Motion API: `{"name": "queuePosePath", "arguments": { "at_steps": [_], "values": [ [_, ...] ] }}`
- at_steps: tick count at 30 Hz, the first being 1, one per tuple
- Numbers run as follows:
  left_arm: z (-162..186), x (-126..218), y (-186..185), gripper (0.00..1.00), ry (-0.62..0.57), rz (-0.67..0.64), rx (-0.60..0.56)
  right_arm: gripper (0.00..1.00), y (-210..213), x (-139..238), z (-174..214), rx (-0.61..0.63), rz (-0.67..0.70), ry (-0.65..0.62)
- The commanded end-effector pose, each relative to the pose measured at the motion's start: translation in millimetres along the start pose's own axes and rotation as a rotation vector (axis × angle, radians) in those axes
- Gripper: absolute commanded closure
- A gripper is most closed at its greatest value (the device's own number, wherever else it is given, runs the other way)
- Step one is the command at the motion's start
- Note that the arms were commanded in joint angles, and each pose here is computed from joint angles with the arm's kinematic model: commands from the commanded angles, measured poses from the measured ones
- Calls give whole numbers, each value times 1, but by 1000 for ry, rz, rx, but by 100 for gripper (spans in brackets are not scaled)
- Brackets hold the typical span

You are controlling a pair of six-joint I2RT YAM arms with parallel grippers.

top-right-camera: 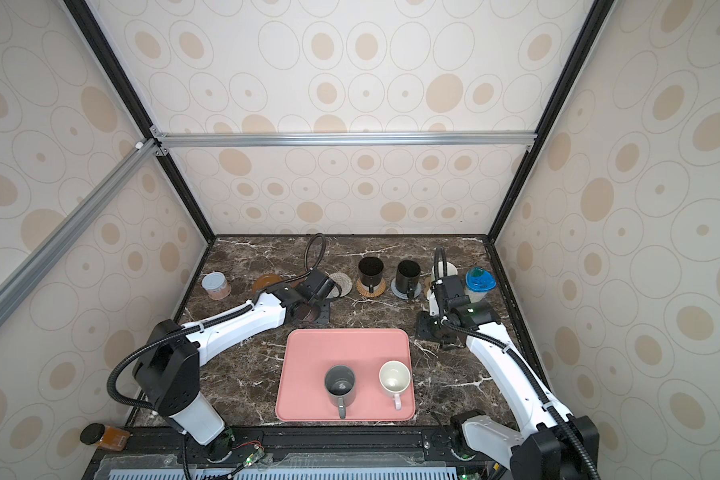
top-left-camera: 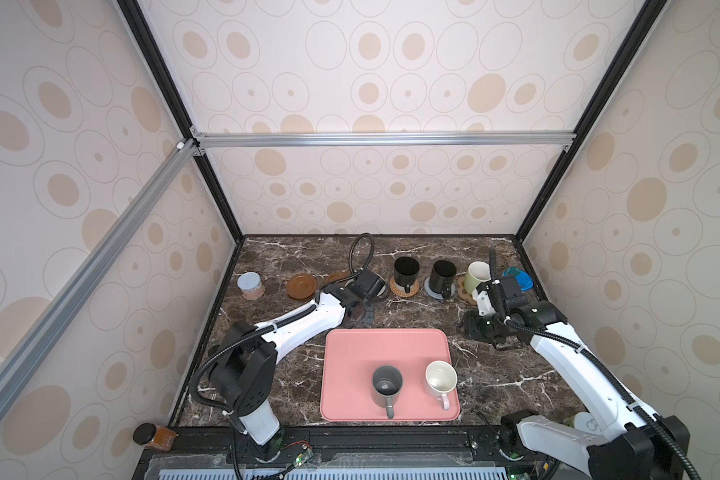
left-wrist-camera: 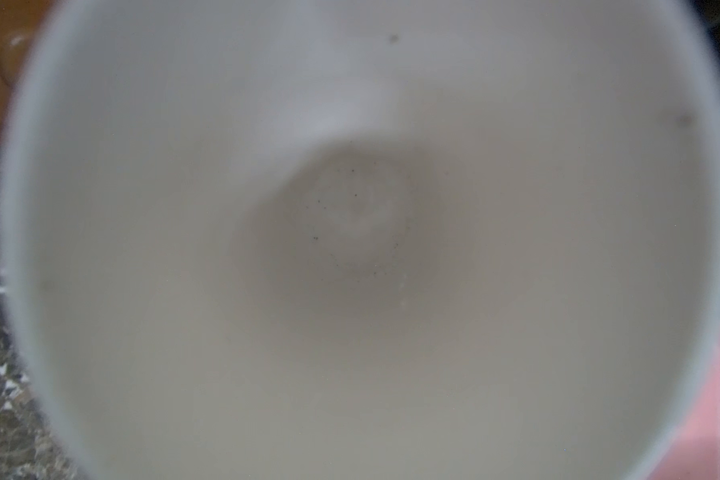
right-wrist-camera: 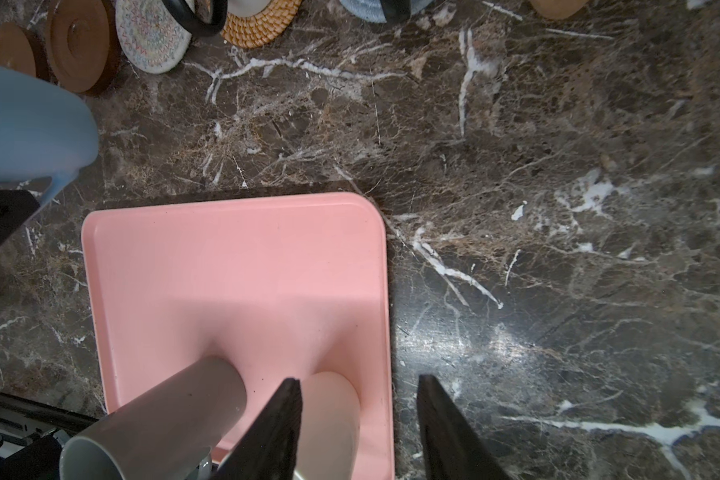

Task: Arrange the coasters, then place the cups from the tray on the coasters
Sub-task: 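Lift the white mug and carry it with the left gripper toward the coasters, then lower the white mug onto the multicolour woven coaster with the left gripper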

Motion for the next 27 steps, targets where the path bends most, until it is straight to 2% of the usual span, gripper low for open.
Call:
{"name": "queuePosePath", "arguments": {
  "at_steps": [1,17,27],
  "values": [
    [-42,6,-3,93,-94,15,-27,51,-8,3,9,-10,32,9],
    [-102,-42,0,94,-54,-1,-68,51,-13,2,13,-28,47,11],
    [-118,-61,-3,94,-39,9,-44,51,-14,1,14,-29,50,16]
  ]
}}
Point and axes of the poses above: each gripper's point midway between its finger pads, its own x axis back along the fingers, its own y axis along the line the jaws close on, z = x × y, the point moved 2 cm from there along x, back along the fingers, and after that the axes turned 10 degrees about -x, right-handed, at the moved point
